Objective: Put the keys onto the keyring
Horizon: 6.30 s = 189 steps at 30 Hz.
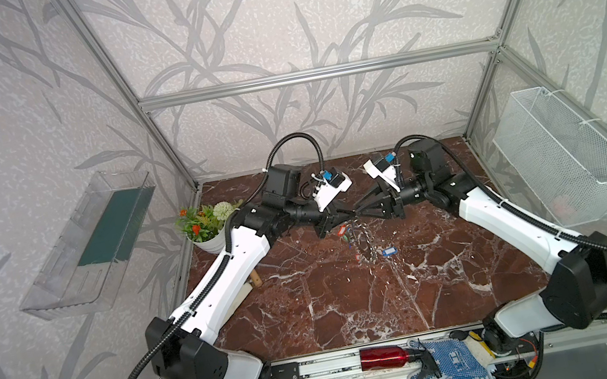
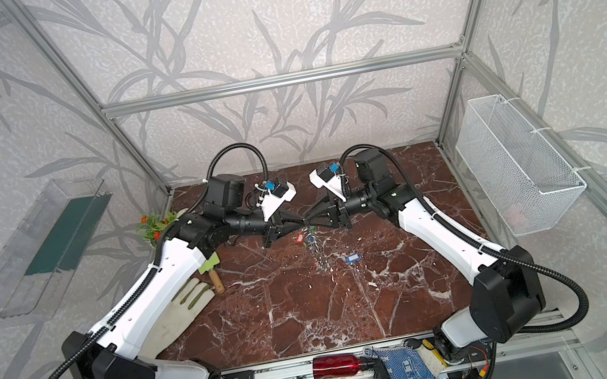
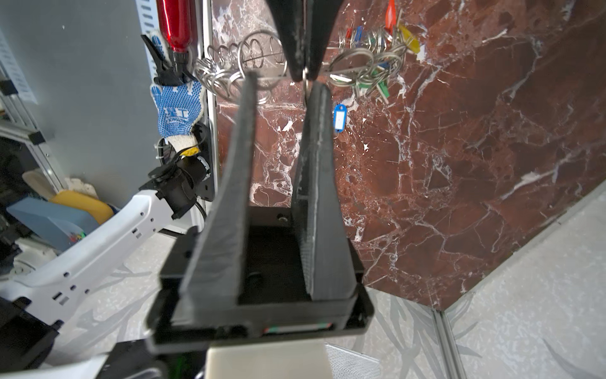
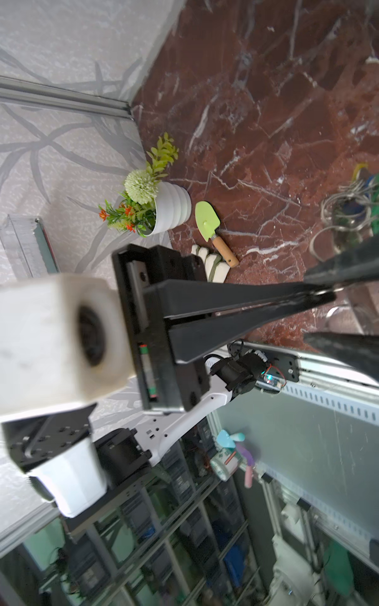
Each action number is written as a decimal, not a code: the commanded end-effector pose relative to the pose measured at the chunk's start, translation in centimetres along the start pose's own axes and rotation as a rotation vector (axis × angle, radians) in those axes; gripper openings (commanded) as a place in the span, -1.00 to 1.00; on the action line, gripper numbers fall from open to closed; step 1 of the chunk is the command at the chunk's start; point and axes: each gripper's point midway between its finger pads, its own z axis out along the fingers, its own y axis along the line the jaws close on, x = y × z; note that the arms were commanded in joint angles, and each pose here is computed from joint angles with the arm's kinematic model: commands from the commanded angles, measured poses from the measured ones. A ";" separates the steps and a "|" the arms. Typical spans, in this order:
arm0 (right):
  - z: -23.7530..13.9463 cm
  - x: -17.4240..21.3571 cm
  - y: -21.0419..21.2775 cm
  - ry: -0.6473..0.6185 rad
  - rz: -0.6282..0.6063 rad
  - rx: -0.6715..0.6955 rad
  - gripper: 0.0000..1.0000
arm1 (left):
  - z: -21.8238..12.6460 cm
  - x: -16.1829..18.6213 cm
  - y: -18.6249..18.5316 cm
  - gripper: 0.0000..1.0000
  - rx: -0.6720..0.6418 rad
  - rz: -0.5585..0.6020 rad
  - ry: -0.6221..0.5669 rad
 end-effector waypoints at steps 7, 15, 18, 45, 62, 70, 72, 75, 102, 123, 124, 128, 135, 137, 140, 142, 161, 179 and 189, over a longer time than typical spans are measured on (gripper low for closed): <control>-2.5 -3.4 -2.2 -0.112 0.011 0.242 -0.06 | -2.9 -4.0 -0.2 -1.00 -0.153 0.050 -0.306; -3.5 -2.9 -4.5 -0.119 0.138 0.406 0.04 | -3.9 -4.1 -0.3 -1.00 -0.253 0.047 -0.445; -4.3 -2.5 -5.0 -0.137 0.138 0.474 0.17 | -4.0 -4.2 -0.4 -1.00 -0.289 0.064 -0.480; -11.4 10.9 -9.8 0.030 0.588 1.011 0.71 | -8.2 -2.5 1.9 -1.00 -0.600 0.004 -0.751; -10.2 27.2 -11.6 0.306 0.994 1.108 0.39 | -8.6 0.0 1.4 -1.00 -0.626 -0.004 -0.690; -9.4 28.2 -12.7 0.301 1.001 1.084 0.39 | -8.6 0.0 1.2 -1.00 -0.622 0.006 -0.681; -9.4 28.1 -12.8 0.299 1.001 1.079 0.39 | -8.5 0.0 1.2 -1.00 -0.614 0.008 -0.678; -9.4 28.2 -12.7 0.305 1.007 1.080 0.39 | -8.3 0.0 1.1 -1.00 -0.603 0.008 -0.672; -10.5 23.6 -9.6 0.177 0.895 1.067 0.39 | -7.6 0.0 0.9 -1.00 -0.569 0.010 -0.650; -10.8 24.6 -8.5 0.087 0.889 0.994 0.39 | -7.1 0.0 0.7 -1.00 -0.543 0.012 -0.637; -10.7 24.5 -8.5 0.086 0.889 0.988 0.39 | -7.0 0.0 0.7 -1.00 -0.541 0.010 -0.635; -10.4 24.8 -8.7 0.091 0.898 0.972 0.39 | -6.9 0.0 0.7 -1.00 -0.539 0.009 -0.635; -10.2 24.9 -8.9 0.106 0.920 0.962 0.39 | -6.8 0.1 0.8 -1.00 -0.539 0.008 -0.629; -10.2 24.7 -8.8 0.100 0.914 0.958 0.39 | -6.8 0.1 0.8 -1.00 -0.537 0.008 -0.630; -10.1 24.5 -8.8 0.091 0.905 0.950 0.39 | -6.8 0.1 0.8 -1.00 -0.536 0.007 -0.630; -10.0 24.4 -8.7 0.085 0.900 0.945 0.39 | -6.7 0.1 0.9 -1.00 -0.535 0.007 -0.627; -9.8 24.2 -8.6 0.032 0.944 0.919 -0.58 | -6.4 0.2 0.8 -1.00 -0.515 0.001 -0.621; -9.2 26.0 -10.5 0.148 0.961 0.921 -0.13 | -6.3 0.1 0.6 -1.00 -0.504 0.008 -0.619; -9.2 27.0 -11.9 0.186 0.961 0.948 -0.33 | -6.3 0.0 0.5 -1.00 -0.502 0.009 -0.618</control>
